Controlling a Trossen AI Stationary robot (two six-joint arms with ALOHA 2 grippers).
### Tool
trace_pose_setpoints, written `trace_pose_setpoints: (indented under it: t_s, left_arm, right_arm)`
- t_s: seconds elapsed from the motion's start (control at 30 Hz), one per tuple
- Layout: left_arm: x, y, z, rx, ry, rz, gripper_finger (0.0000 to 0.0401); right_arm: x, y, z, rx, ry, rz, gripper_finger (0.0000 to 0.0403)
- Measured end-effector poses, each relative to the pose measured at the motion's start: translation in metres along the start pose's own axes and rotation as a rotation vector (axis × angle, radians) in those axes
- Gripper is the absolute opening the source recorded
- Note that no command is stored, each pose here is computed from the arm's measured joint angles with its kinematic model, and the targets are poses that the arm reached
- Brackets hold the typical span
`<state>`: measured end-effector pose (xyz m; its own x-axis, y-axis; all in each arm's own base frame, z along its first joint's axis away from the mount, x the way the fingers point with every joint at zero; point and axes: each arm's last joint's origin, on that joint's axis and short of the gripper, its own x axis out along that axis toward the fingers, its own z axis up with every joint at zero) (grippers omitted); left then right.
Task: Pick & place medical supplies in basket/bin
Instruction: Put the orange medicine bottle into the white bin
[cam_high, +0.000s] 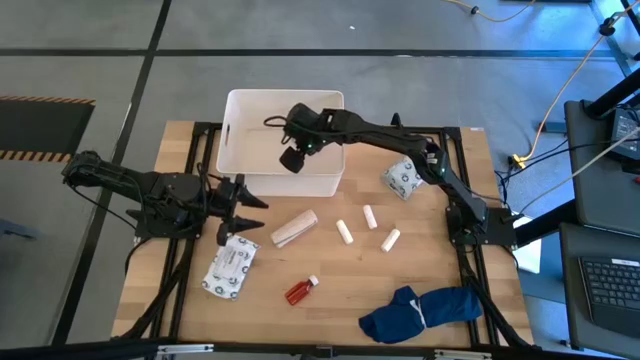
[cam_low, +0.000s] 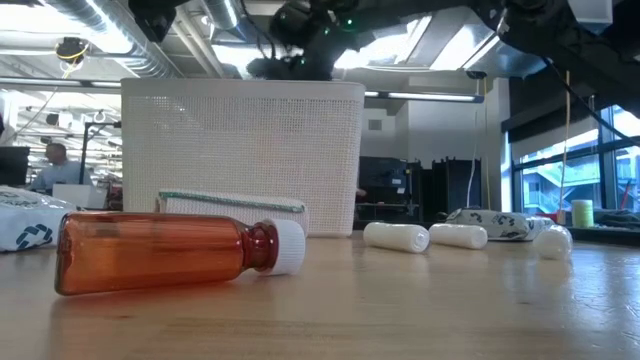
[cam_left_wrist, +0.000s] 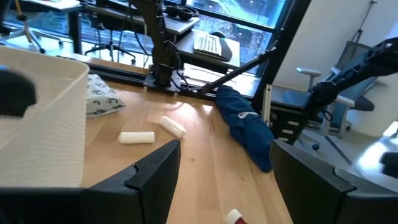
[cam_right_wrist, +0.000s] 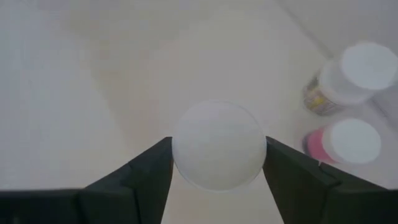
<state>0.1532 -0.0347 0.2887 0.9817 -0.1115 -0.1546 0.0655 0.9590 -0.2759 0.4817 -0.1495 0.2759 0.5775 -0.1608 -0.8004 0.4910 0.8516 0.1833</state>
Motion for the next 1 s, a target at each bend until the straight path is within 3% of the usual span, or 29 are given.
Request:
trace_pose_setpoints:
  t_s: [0.53, 1.0]
  left_arm:
    - [0.000, 0.000, 0.000, 0.000, -0.002, 0.004, 0.0242]
    - [0.000, 0.000, 0.000, 0.003, -0.005, 0.015, 0.0242]
  right_arm:
    - [0.069, -0.045, -0.041, 0.119, 0.032, -0.103, 0.0238]
    - [0.074, -0.048, -0.044, 0.121, 0.002, -0.095, 0.0238]
